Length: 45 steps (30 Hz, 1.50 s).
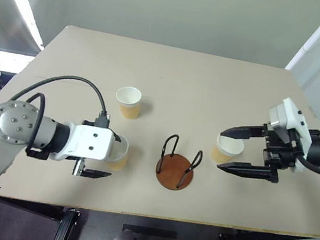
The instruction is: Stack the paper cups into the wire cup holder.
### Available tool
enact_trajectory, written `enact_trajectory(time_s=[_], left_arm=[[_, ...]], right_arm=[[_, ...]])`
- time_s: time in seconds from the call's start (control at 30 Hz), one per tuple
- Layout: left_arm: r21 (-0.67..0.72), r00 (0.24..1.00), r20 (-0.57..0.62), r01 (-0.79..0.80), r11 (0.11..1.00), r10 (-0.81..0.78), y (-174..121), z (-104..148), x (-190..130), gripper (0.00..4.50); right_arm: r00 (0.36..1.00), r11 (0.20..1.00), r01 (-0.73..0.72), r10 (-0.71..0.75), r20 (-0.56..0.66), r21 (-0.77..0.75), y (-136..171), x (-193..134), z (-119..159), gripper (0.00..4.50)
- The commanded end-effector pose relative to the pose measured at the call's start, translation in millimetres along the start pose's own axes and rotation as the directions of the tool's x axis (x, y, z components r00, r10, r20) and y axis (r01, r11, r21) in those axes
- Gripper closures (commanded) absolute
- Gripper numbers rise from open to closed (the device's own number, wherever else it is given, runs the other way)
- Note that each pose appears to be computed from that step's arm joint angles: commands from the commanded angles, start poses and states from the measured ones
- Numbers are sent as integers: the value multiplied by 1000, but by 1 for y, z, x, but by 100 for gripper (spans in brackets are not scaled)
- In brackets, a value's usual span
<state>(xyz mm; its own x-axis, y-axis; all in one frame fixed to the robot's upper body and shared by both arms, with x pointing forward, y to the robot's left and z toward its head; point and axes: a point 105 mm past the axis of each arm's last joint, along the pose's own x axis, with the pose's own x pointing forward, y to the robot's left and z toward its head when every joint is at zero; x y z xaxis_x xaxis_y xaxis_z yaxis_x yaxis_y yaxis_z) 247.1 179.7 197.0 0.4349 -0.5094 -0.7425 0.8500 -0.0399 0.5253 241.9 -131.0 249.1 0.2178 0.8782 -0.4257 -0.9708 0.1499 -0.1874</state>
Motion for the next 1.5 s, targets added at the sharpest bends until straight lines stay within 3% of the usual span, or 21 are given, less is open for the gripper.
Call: enact_trajectory(time_s=[0.03, 0.47, 0.6, 0.87, 1.17, 1.5], left_arm=[[38, 1000, -20, -23, 999, 24, 6, 2, -2, 0], [25, 998, -56, 34, 999, -33, 1, -10, 12, 0], [20, 997, -64, 54, 998, -53, -2, -14, 14, 130], [16, 993, -10, 115, 993, -115, -8, -8, 15, 438], [1, 988, 110, 110, 994, -110, 11, 13, -2, 447], [19, 961, 277, 4, 1000, -9, 66, 52, -42, 447]], right_arm=[[1000, 999, 3, -3, -4, -37, 1, -3, 5, 38], [1000, 999, 28, -28, -6, -33, -1, -4, 3, 38], [999, 999, 35, -35, -1, -30, -2, -5, 3, 34], [997, 995, 15, -7, 79, -94, 2, -8, 19, 34], [993, 991, -31, 45, 105, -132, 11, -15, 36, 34], [996, 992, 15, -4, 87, -129, 12, -17, 40, 34]])
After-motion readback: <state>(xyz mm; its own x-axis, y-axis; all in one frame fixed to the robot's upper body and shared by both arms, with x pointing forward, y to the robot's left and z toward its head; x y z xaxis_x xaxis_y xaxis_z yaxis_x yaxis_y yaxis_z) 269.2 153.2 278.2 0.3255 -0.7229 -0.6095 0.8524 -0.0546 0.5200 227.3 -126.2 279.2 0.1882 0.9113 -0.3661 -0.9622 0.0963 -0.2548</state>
